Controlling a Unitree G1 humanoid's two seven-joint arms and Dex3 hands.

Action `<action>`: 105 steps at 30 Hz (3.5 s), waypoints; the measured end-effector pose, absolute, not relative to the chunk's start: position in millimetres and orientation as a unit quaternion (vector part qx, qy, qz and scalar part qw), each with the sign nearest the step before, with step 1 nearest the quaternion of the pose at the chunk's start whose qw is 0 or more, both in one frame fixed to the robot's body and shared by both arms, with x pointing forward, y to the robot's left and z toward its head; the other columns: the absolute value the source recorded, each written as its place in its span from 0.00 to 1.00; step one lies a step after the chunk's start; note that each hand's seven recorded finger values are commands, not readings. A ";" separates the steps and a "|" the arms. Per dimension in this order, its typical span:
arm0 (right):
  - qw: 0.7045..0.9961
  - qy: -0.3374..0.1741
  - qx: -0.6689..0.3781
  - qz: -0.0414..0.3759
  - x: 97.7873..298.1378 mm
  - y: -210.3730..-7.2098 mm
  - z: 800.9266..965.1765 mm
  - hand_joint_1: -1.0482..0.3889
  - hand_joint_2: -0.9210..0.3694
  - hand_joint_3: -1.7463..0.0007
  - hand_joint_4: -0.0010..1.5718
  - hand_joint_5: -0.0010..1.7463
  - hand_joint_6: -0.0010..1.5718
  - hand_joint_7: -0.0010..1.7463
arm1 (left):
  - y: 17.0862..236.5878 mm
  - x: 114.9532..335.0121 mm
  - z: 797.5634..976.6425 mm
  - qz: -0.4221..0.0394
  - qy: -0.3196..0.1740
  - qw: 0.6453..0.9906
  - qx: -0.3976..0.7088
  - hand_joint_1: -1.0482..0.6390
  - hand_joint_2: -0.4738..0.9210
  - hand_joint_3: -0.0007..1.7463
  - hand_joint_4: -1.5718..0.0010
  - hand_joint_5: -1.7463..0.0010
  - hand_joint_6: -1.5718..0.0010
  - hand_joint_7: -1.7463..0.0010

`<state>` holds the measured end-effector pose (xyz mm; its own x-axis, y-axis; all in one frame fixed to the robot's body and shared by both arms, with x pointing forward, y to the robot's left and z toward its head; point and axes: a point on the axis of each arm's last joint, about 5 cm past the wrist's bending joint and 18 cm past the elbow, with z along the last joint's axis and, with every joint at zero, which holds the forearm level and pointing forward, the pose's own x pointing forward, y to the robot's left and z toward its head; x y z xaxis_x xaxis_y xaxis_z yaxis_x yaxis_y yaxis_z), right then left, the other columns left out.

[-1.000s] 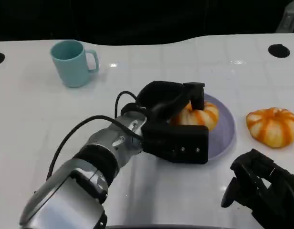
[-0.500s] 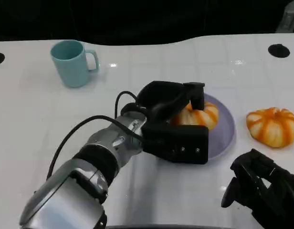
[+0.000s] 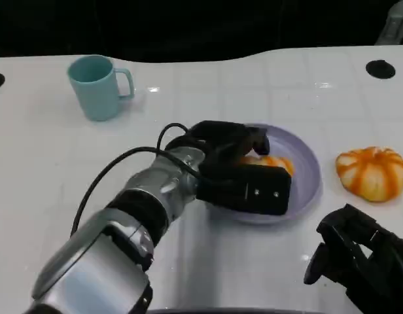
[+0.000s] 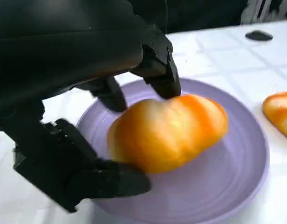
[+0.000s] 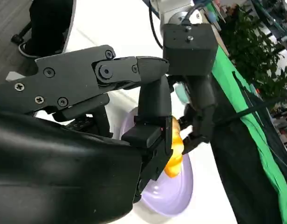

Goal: Grasp the bread from the table and place it into the plate.

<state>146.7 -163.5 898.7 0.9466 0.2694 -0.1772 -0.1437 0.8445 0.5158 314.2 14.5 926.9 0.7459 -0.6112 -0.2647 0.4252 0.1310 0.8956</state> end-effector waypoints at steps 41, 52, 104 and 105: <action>0.952 0.123 0.260 0.108 149.7 -162.3 898.8 0.39 0.00 0.86 0.40 1.00 0.34 0.89 | 126.0 281.8 918.6 -0.316 -0.054 0.941 -0.113 0.22 1.00 0.25 0.72 0.35 0.60 0.83; 0.952 0.124 0.259 0.106 149.2 -162.0 899.4 0.39 0.00 0.85 0.40 1.00 0.34 0.89 | 136.7 234.1 903.5 -0.247 0.053 0.904 -0.345 0.25 1.00 0.25 0.56 0.05 0.63 0.23; 0.953 0.115 0.260 0.104 147.5 -163.1 901.5 0.37 0.00 0.86 0.39 1.00 0.33 0.90 | 146.0 168.8 878.4 -0.128 0.142 0.920 -0.343 0.28 1.00 0.25 0.47 0.00 0.62 0.00; 0.953 0.115 0.260 0.104 147.5 -163.1 901.5 0.37 0.00 0.86 0.39 1.00 0.33 0.90 | 146.0 168.9 878.5 -0.128 0.141 0.920 -0.343 0.28 1.00 0.25 0.47 0.00 0.62 0.00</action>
